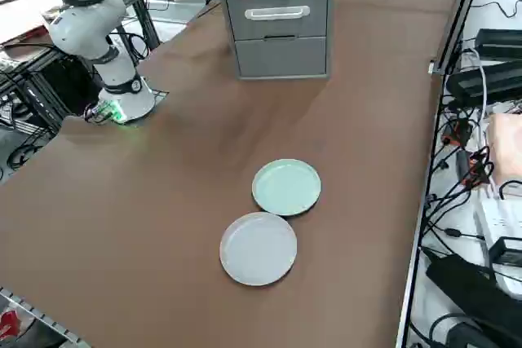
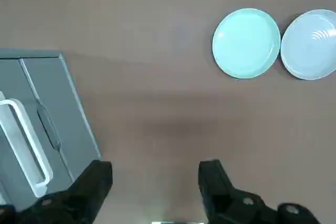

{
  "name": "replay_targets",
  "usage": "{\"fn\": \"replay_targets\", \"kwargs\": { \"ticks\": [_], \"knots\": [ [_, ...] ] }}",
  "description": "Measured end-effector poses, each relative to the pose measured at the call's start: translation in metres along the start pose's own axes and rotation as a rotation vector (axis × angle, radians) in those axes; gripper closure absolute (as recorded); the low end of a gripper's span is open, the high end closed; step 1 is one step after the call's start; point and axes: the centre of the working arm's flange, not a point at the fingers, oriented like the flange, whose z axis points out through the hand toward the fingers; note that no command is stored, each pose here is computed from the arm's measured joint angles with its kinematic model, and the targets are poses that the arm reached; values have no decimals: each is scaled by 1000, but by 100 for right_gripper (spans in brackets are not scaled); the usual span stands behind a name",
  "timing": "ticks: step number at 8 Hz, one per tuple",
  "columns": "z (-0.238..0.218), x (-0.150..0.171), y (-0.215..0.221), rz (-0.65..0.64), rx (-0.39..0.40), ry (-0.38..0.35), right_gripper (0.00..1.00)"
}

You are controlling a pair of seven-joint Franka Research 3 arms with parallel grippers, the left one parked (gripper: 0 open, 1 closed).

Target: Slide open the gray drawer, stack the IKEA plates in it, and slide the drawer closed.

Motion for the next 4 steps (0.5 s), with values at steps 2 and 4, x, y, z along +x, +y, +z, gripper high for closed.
{"fn": "replay_targets", "kwargs": {
  "ticks": [2,4],
  "knots": [
    [0,0,0,-1,0,1,0],
    [-3,0,-1,-2,2,8,0]
  ]
}}
